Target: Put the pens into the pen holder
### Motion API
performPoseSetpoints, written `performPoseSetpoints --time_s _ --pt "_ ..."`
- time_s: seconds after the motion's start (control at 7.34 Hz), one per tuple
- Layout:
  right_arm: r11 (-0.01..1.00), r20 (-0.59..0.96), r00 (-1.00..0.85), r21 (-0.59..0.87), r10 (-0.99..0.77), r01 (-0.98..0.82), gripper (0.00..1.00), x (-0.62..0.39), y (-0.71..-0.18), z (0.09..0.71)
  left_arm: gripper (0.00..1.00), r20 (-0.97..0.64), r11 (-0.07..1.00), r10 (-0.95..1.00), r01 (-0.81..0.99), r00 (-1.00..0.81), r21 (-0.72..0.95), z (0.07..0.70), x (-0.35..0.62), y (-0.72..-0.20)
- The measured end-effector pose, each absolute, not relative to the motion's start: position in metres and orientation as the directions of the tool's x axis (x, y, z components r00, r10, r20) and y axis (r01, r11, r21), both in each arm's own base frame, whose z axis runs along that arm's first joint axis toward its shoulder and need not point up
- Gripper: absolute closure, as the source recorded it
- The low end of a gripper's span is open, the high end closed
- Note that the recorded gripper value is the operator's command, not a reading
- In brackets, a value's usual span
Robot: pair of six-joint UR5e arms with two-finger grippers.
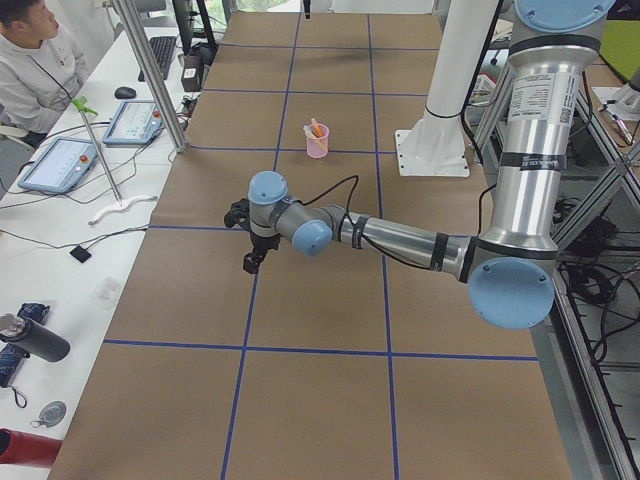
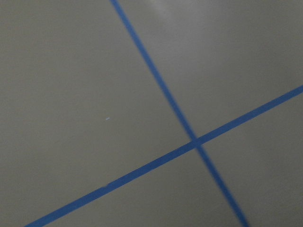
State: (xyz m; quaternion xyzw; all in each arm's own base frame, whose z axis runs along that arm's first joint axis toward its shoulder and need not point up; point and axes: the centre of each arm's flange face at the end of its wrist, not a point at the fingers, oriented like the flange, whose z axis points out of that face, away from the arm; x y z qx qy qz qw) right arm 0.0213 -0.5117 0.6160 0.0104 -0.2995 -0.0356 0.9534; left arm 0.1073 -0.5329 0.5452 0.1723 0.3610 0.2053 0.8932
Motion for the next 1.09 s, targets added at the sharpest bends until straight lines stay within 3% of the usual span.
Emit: performPoseSetpoints --time_s 0.54,1.09 --pt "0.993 0.631 0.767 0.079 -0.116 0.086 0.00 0.067 -0.488 0.638 0.00 -0.567 0.906 0.400 -0.218 0.720 0.363 0.628 -0.028 -0.494" --pt "0.994 0.639 0.761 0.079 -0.111 0.078 0.00 0.068 -0.487 0.640 0.00 -0.619 0.975 0.220 -0.146 0.754 0.169 0.654 -0.075 -0.476"
